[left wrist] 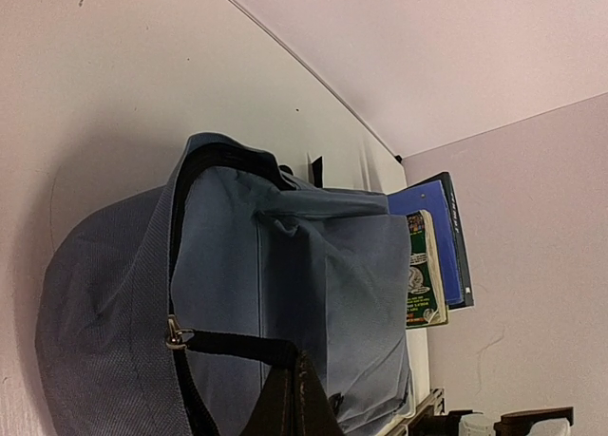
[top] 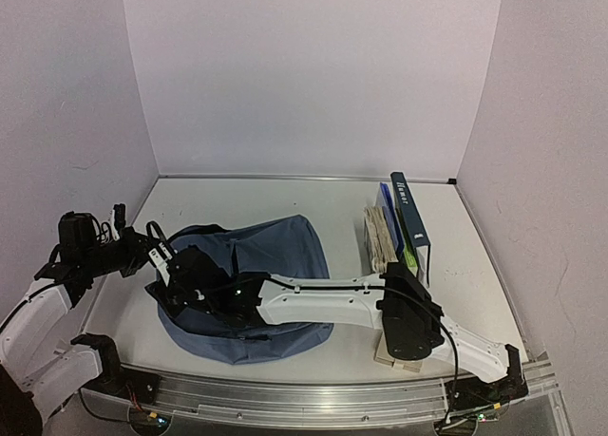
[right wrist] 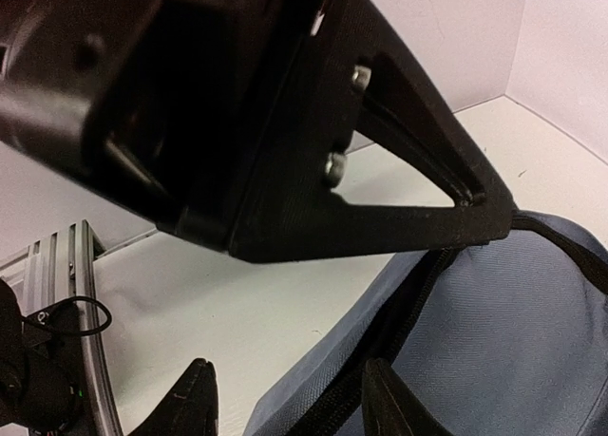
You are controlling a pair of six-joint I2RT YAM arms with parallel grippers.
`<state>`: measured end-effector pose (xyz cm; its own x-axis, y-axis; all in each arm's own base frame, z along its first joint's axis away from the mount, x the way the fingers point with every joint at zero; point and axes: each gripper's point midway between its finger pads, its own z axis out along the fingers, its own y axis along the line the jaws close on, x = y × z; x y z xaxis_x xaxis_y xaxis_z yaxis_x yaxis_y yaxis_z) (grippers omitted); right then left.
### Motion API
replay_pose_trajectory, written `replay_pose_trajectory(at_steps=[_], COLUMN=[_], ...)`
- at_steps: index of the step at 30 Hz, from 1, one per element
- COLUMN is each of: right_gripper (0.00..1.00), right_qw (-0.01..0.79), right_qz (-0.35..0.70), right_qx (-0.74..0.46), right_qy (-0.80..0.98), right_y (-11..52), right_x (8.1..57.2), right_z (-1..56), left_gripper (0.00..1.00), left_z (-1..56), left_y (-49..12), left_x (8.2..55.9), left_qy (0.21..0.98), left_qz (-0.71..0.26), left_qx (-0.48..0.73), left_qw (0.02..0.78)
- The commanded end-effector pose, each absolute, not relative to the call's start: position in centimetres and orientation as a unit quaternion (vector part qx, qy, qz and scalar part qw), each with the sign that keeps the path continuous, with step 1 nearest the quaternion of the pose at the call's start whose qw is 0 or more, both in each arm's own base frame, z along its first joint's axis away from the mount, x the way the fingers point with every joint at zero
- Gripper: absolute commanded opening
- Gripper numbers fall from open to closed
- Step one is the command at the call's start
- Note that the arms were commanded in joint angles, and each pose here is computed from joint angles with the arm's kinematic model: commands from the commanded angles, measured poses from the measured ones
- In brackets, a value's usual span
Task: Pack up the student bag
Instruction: Unzip the student bag at the center of the board.
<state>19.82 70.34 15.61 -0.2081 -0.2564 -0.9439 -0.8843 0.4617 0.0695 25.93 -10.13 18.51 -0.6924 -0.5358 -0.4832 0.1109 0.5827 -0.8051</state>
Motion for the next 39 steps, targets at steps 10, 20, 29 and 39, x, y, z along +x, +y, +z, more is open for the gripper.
replay_pose_trajectory(at_steps=[10,20,29,39], right_gripper=[0.44,0.46,0.05,0.0], right_qw=[0.491,0.461,0.443,0.456], right_qz=[0.322,0.346,0.375,0.434], right_qx=[-0.371,-0.31,-0.346,-0.399], right_qy=[0.72,0.756,0.737,0.667], right_y=[70.7,70.5,71.2,68.4], right_x=[21.0,21.4,19.8,15.4], right_z=[14.7,13.5,14.4,21.4], left_gripper=[0.0,0.0,0.0,0.0], left_z=[20.3,20.4,20.5,18.8], left_y=[-10.6,-10.5,-10.5,-8.3], left_x=[26.0,25.8,25.9,27.9], left_qy=[0.799,0.797,0.796,0.82], left_qz=[-0.451,-0.453,-0.453,-0.39], left_qx=[-0.109,-0.111,-0.112,-0.174], left_qw=[0.383,0.383,0.384,0.38])
